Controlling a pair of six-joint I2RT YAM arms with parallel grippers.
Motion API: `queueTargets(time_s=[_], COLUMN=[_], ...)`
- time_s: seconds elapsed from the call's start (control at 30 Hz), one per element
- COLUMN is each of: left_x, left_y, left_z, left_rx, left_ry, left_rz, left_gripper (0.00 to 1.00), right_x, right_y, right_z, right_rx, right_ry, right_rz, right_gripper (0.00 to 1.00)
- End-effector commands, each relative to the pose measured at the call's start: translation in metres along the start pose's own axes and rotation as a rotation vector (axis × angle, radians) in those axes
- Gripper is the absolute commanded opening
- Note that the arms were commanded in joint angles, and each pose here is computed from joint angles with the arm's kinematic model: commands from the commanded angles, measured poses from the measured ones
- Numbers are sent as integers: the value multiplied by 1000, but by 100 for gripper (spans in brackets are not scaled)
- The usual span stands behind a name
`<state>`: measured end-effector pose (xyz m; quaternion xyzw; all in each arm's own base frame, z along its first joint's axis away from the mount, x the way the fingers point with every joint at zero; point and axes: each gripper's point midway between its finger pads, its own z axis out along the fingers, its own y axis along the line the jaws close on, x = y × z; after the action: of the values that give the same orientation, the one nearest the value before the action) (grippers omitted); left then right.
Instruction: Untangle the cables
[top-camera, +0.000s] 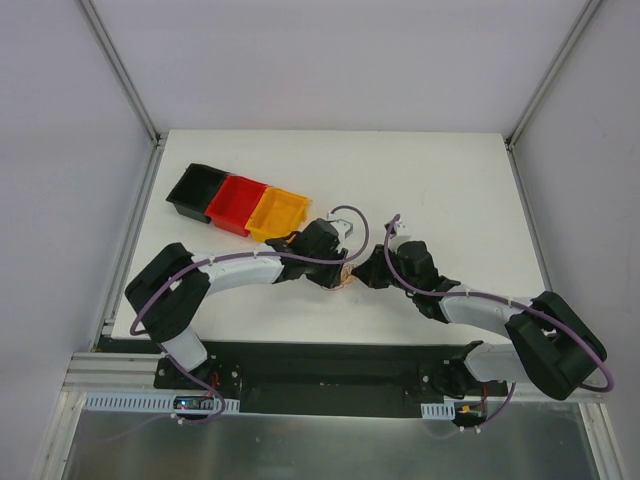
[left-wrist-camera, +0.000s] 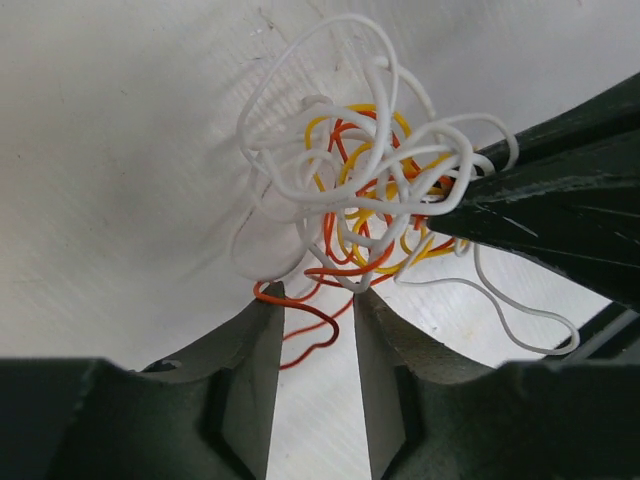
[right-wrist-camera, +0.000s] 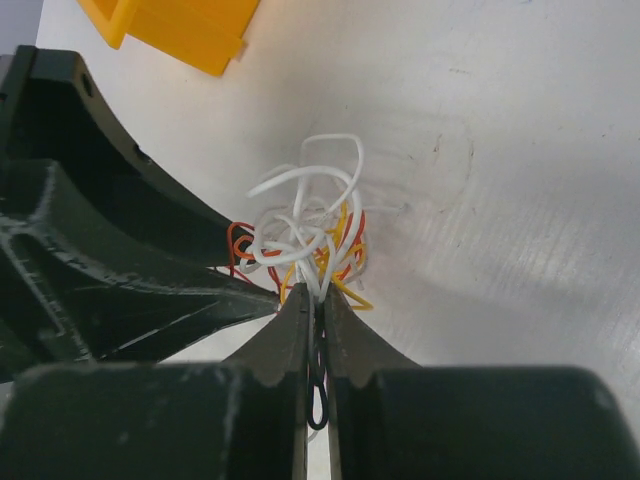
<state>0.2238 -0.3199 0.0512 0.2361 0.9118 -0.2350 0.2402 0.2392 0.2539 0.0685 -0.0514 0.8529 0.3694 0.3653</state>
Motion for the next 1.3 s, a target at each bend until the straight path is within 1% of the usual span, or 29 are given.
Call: queueTargets(time_s=[0.0, 0.07, 0.13, 0.27, 0.33, 0.37, 0.43, 0.5, 0.53, 0.63, 0.73, 0.83, 0.97, 1.03, 1.13, 1.27], left_x=[-19, -18, -12, -2, -2, -1, 4, 5, 4, -1, -9, -15, -20, -22, -24, -30], left_y=[1, 4, 5, -6, -16, -23, -30, -40, -44, -54, -60, -65, -70, -74, -82, -93], left_z=[7, 5, 1, -20, -38, -46, -60, -73, -80, -97, -111, -121, -129, -132, -139, -154], left_rx=[-20, -30, -28, 42, 94, 126, 176, 233, 256, 303, 332, 352, 376, 392, 431, 486], left_ry=[-41, -42, -39, -34, -55, -65, -73, -85, -96, -126, -167, -197, -214, -215, -209, -224], left_rz=[39, 32, 25, 3, -12, -21, -44, -55, -62, -75, -73, -62, -55, -53, -49, -46], left_gripper=[26, 12, 1, 0, 0, 0, 0, 0, 0, 0, 0, 0, 0, 0, 0, 0], right_x=[-13, -14, -15, -16, -16, -20, -21, -22, -24, -21, -22, -19, -14, -9, -7, -4], right_y=[14, 12, 8, -9, -18, -26, -28, -20, -8, 20, 39, 57, 82, 90, 94, 100], right_z=[0, 0, -1, -2, -3, -5, -9, -12, -13, -22, -31, -39, -52, -53, -47, -34], right_rx=[-57, -47, -26, 80, 146, 197, 223, 196, 142, 26, -41, -126, -240, -261, -258, -257], right_ry=[-46, -53, -63, -72, -66, -87, -102, -126, -150, -203, -245, -272, -325, -329, -321, -279], right_rz=[-28, -27, -20, 12, 30, 29, 14, -25, -60, -177, -260, -327, -420, -455, -458, -417], right_gripper=[4, 4, 9, 16, 19, 22, 30, 42, 50, 68, 77, 83, 86, 86, 86, 87])
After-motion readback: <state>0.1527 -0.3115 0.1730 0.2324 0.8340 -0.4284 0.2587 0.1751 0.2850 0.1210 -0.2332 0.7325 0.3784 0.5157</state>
